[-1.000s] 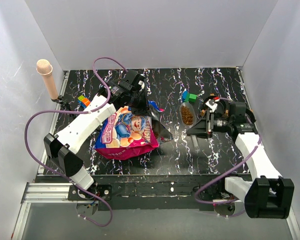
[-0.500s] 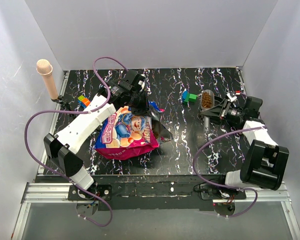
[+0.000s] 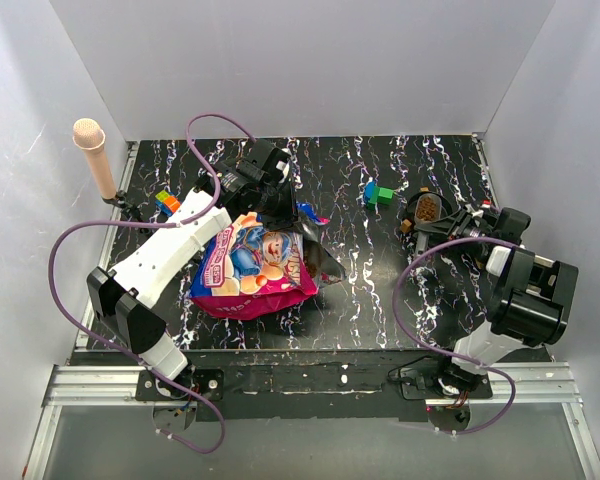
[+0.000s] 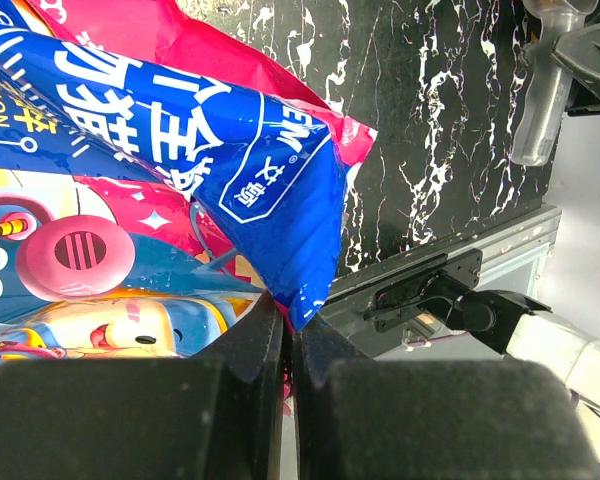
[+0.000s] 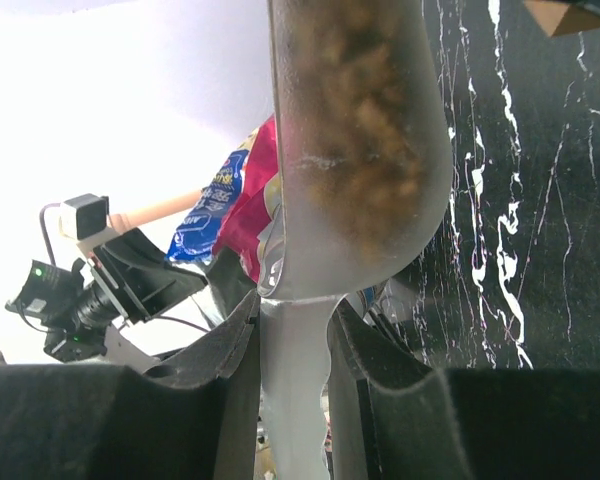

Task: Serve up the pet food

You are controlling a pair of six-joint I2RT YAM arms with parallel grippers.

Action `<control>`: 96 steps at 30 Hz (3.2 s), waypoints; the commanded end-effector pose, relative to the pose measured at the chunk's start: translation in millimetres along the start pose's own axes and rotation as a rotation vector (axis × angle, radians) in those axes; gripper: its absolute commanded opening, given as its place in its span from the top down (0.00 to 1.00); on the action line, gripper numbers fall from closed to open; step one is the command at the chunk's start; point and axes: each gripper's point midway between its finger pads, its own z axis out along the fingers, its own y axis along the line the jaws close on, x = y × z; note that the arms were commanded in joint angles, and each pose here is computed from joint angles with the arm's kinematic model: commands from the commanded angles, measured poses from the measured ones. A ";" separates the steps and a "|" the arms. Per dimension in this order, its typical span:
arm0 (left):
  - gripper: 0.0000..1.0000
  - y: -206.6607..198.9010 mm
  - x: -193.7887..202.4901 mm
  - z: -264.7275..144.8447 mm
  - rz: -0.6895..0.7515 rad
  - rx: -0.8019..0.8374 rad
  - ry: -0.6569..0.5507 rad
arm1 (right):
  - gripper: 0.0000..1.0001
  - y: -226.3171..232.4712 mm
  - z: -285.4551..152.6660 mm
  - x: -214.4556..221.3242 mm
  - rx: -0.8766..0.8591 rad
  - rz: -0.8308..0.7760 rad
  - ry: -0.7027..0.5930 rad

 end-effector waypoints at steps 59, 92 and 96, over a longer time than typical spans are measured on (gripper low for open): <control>1.00 -13.6 -10.5 -27.1 -0.010 0.084 -0.083 | 0.99 74.4 -1.9 -61.1 0.091 0.856 -0.224; 1.00 -3.2 3.6 -45.9 0.006 0.048 -0.050 | 0.99 -27.8 86.1 62.2 0.677 -0.552 0.238; 1.00 0.8 6.1 -46.0 0.017 0.045 -0.053 | 0.99 5.4 83.7 85.4 0.550 -0.672 0.312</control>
